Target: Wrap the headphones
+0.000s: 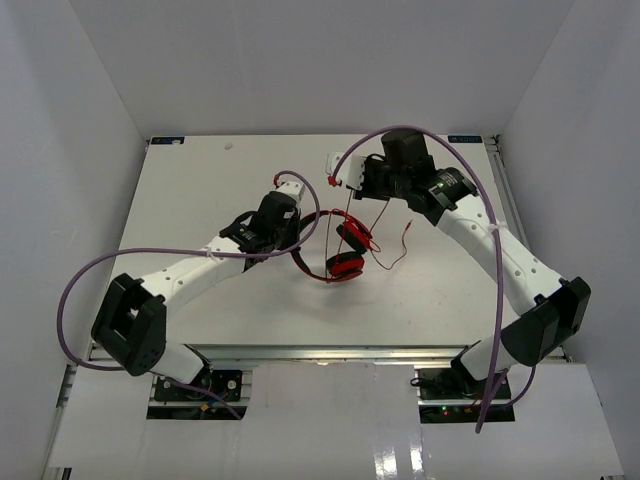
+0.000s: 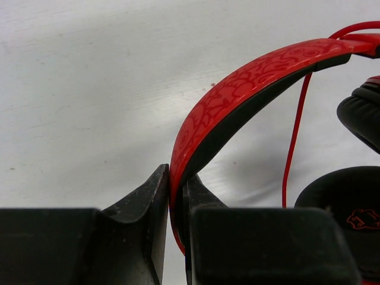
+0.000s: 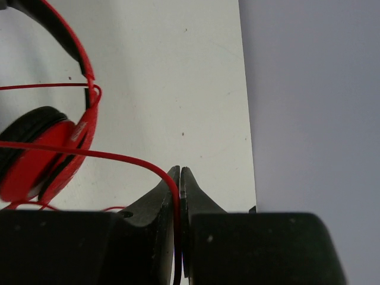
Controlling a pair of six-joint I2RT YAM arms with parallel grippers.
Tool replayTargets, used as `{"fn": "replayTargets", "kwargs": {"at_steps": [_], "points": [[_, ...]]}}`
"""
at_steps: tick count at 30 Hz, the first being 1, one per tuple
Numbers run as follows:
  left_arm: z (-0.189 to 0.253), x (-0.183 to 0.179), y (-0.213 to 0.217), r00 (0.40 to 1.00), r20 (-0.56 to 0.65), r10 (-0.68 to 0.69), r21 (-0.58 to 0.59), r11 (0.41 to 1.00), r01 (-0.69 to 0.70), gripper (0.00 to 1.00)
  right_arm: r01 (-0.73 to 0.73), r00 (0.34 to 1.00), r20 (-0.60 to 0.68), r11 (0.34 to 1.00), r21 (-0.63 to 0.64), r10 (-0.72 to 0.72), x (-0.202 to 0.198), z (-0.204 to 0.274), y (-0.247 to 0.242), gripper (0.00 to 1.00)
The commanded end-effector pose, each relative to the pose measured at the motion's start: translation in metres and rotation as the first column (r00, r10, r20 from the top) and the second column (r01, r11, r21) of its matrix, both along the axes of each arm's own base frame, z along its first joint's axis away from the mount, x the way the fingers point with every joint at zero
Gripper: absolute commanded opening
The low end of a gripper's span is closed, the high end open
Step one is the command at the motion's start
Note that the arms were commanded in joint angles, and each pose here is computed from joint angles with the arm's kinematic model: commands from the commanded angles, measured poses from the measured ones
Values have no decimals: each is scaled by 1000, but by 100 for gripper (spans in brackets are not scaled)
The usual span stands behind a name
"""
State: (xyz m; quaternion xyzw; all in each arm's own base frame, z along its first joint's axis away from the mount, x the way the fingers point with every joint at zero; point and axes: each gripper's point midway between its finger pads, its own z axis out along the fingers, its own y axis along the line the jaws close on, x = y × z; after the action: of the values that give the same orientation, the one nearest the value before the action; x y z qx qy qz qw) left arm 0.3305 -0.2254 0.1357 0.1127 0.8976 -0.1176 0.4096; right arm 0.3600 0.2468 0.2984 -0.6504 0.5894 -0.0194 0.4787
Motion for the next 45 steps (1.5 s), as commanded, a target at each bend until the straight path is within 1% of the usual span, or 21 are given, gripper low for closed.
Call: {"fn": "replayTargets", "kwargs": {"at_steps": [1,7,9,13,18,22,26,32,34,38,39,41,45], "points": [[47,-17,-24,982,112,-152,-105,981,163,0,34,999,-16,988,148,-32,16,27,1,9],[62,-44,-38,959,137,-250,-138,953,268,0,63,995,-89,981,184,-47,25,14,-6,9],[68,-54,-46,944,141,-297,-162,934,318,0,72,991,-123,978,197,-49,28,7,-7,9],[81,-67,-56,926,157,-342,-190,910,369,0,88,984,-169,971,221,-50,34,0,-8,9],[105,-73,-58,923,196,-330,-226,901,370,0,102,970,-237,964,245,-43,32,-14,-13,10],[126,-74,-58,921,230,-313,-258,893,368,0,107,940,-341,955,276,-7,15,-39,-17,10],[149,-76,-61,912,265,-314,-286,877,386,0,110,908,-417,945,308,30,1,-54,-16,10],[158,-78,-65,907,263,-328,-298,867,400,0,129,873,-482,920,369,71,-7,-61,-7,10],[161,-78,-66,909,264,-323,-309,865,396,0,148,851,-519,914,377,77,-11,-68,-6,10],[176,-77,-66,910,281,-305,-331,859,390,0,130,780,-592,873,471,203,-30,-71,4,11],[180,-78,-66,910,287,-300,-336,858,389,0,116,770,-589,855,506,244,-32,-67,7,11],[190,-77,-66,909,296,-294,-347,853,389,0,111,704,-626,819,563,335,-48,-65,14,12],[204,-78,-66,912,291,-288,-359,851,384,0,109,635,-626,750,652,453,-63,-54,25,13]]}}
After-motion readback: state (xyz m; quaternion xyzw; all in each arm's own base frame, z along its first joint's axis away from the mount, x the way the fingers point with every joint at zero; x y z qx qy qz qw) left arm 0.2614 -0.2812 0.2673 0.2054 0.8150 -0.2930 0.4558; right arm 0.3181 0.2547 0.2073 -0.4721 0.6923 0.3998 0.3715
